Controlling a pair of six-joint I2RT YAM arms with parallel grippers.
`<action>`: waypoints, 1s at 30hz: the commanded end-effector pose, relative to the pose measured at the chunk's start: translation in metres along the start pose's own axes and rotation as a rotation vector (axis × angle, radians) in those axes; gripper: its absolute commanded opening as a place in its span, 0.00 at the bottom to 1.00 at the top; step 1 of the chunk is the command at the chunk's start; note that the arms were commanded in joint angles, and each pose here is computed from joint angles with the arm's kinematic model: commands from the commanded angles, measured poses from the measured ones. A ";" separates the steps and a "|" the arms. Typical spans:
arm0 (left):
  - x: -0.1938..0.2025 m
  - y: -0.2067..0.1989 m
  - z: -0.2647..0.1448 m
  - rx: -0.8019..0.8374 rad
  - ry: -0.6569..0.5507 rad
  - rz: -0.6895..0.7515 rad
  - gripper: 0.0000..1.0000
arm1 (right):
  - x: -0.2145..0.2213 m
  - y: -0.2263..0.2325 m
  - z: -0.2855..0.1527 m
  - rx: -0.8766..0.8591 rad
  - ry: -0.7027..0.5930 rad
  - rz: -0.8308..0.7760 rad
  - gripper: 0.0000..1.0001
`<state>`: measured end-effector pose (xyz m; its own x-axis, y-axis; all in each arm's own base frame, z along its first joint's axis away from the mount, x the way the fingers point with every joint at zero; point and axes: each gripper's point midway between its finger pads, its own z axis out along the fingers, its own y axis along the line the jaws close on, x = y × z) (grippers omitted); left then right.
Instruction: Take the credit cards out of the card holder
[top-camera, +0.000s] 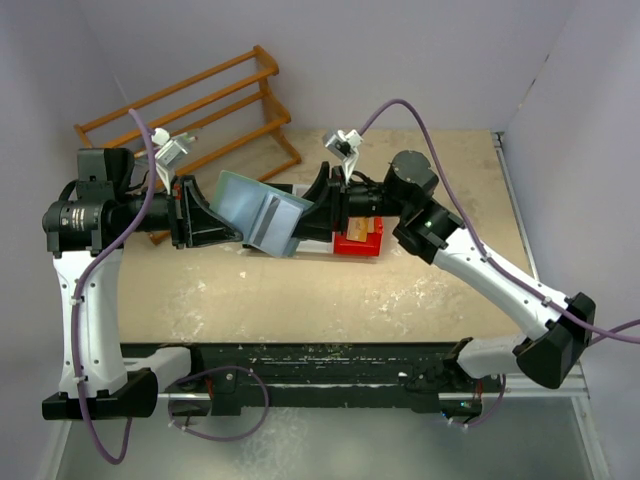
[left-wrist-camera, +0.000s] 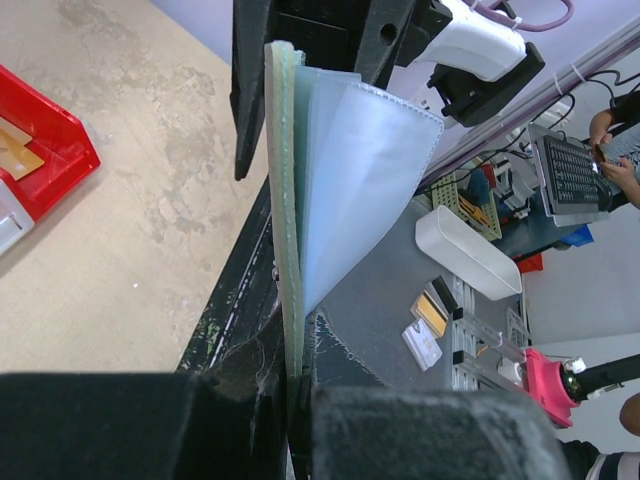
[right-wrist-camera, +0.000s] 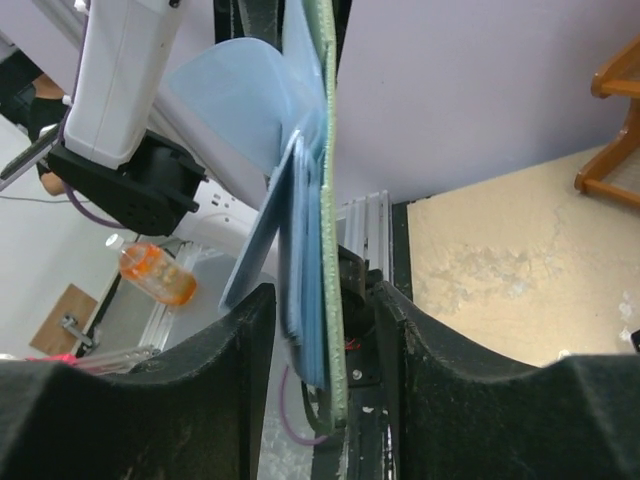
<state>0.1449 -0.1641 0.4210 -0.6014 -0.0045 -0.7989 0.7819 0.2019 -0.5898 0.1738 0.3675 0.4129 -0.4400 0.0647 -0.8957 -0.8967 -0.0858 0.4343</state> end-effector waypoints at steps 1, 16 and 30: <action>-0.006 -0.015 -0.001 0.037 -0.012 0.051 0.00 | -0.024 0.010 0.000 -0.008 -0.065 -0.020 0.49; -0.005 -0.015 -0.001 0.045 -0.010 0.046 0.00 | -0.039 0.019 0.028 -0.048 -0.123 -0.063 0.68; 0.002 -0.012 -0.001 0.029 0.000 0.063 0.05 | -0.037 0.019 0.053 -0.047 -0.191 0.026 0.18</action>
<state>0.1404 -0.1643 0.4195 -0.6132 -0.0016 -0.7899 0.7744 0.1961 -0.6016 0.1838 0.4163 0.4237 -0.4970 0.1575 -0.8533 -0.8677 -0.0823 0.4902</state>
